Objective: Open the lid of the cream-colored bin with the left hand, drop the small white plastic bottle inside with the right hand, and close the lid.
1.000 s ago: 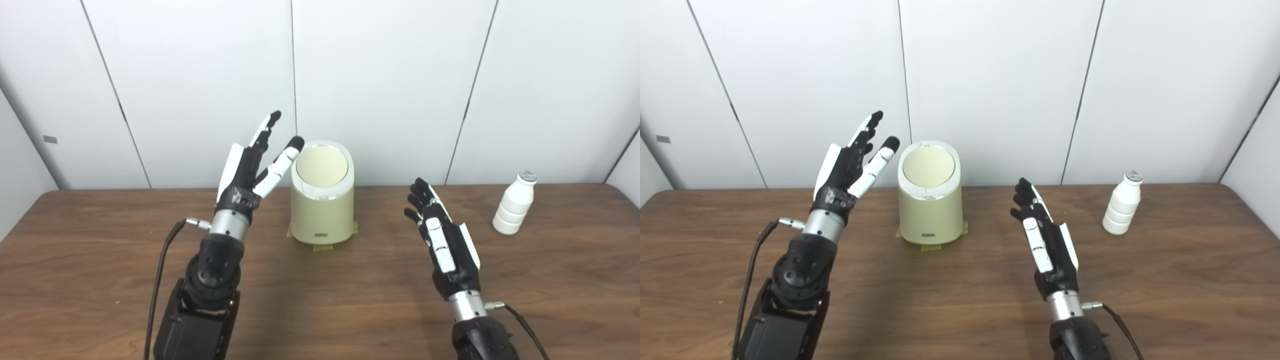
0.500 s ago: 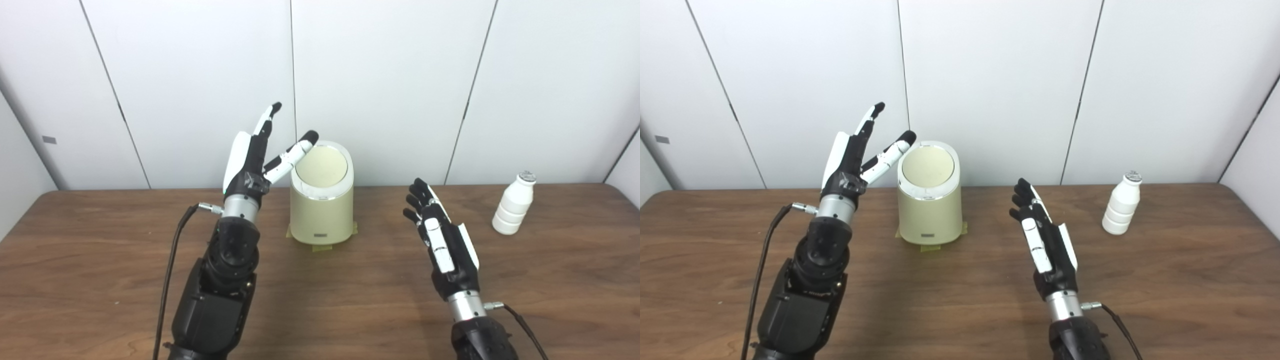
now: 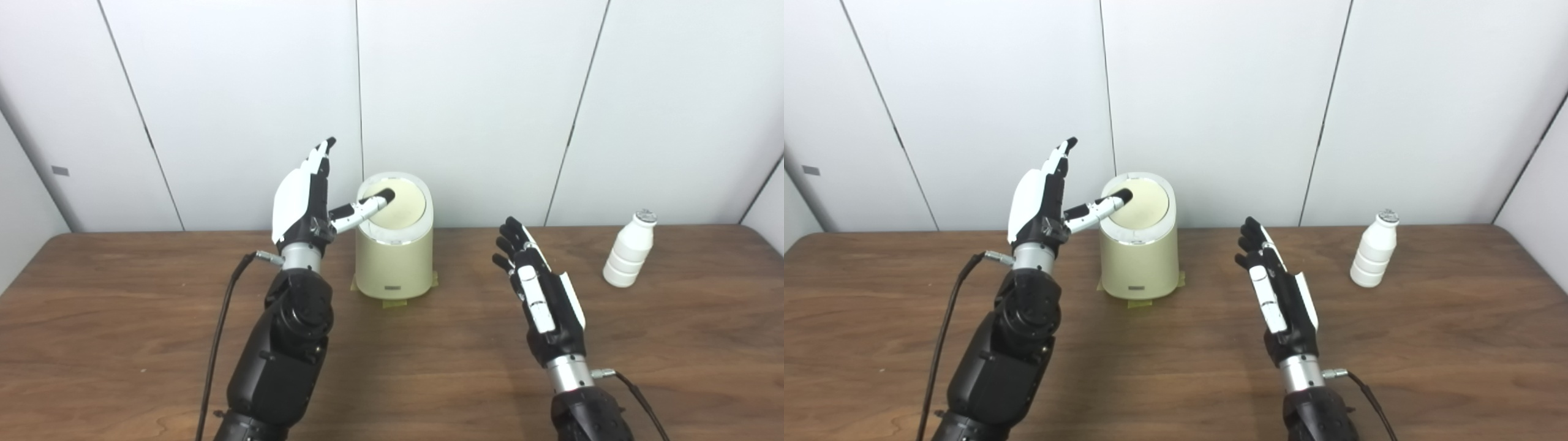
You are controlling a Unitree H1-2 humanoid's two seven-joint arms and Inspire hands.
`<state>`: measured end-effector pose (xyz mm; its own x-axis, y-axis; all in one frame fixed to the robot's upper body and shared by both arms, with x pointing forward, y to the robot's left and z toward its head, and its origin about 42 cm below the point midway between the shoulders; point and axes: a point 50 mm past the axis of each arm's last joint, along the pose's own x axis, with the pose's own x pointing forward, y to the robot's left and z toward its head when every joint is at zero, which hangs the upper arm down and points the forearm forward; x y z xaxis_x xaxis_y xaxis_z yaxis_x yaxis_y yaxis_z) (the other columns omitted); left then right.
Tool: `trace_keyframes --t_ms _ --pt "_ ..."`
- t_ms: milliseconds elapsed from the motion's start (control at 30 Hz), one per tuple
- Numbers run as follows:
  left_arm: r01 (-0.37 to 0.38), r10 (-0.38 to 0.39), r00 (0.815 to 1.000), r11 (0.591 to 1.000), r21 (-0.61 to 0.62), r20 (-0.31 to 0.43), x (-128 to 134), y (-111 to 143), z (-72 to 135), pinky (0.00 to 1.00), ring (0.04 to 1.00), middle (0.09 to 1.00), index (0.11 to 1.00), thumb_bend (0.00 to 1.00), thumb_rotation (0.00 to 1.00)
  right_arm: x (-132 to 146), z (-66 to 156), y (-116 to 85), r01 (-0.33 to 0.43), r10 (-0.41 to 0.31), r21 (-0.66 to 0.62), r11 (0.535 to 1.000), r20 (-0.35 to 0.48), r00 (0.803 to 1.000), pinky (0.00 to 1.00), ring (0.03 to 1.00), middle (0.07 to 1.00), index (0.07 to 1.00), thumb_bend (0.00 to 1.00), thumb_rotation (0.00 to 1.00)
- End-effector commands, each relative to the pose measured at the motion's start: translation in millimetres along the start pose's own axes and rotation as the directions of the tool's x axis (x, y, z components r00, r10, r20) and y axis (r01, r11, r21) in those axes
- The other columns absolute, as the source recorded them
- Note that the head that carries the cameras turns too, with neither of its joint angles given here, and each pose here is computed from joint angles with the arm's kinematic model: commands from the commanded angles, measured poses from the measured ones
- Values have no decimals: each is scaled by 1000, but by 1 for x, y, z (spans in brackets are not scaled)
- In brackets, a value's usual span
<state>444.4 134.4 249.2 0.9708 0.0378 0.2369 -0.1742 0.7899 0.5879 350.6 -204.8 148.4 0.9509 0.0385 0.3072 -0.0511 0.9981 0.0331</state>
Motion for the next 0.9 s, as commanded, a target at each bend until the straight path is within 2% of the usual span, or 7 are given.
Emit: trace_keyframes --t_ms 0,267,533,700,867 --pt "-70 67 993 997 29 94 16 10 30 1000 1000 1000 1000 888 449 14 18 4 -10 9 11 1000 83 997 884 930 936 926 175 853" --pt "-65 57 995 994 92 86 23 6 33 1000 1000 1000 1000 890 425 14 18 6 -12 12 4 1000 81 997 890 935 940 930 185 856" --pt "-58 48 995 991 117 86 25 -4 32 1000 1000 1000 1000 908 453 14 19 8 -4 5 -4 1000 88 996 887 929 939 931 217 824" --pt "-57 47 996 989 137 78 25 -7 33 1000 1000 1000 1000 801 458 15 19 9 -3 3 -2 1000 96 995 887 933 940 931 204 826" --pt "-60 49 996 986 155 74 27 -9 33 1000 1000 1000 1000 762 476 15 21 10 -8 8 -2 1000 102 995 893 934 942 933 213 840"
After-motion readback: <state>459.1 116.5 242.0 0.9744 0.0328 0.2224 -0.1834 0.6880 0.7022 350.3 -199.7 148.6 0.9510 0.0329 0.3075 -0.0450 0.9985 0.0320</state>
